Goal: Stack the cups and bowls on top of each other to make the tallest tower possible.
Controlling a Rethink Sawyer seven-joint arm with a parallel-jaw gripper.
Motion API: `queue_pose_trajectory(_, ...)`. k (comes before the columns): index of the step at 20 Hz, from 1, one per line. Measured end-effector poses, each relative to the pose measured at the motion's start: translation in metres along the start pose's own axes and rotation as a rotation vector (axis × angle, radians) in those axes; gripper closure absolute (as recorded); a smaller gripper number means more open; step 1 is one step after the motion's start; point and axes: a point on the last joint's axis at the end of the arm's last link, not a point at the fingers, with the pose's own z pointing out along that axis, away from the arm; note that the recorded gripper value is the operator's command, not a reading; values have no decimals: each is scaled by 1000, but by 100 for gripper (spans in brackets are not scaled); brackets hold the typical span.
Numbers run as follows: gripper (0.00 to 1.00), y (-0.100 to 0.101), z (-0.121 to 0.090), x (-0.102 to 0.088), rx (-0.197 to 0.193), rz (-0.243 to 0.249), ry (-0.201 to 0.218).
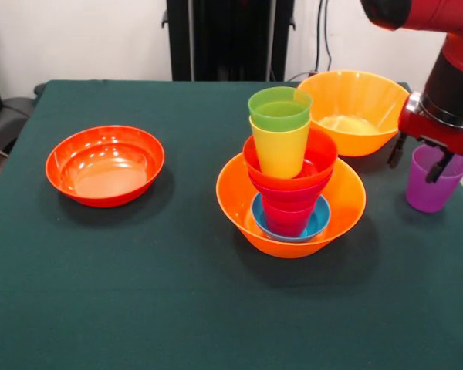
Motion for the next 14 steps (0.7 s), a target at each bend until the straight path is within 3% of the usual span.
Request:
queue_pose_trajectory(4,0,-6,-3,-5,-14,16,8)
queue_pose_trajectory(14,0,-8,-13,-15,-99,51,22)
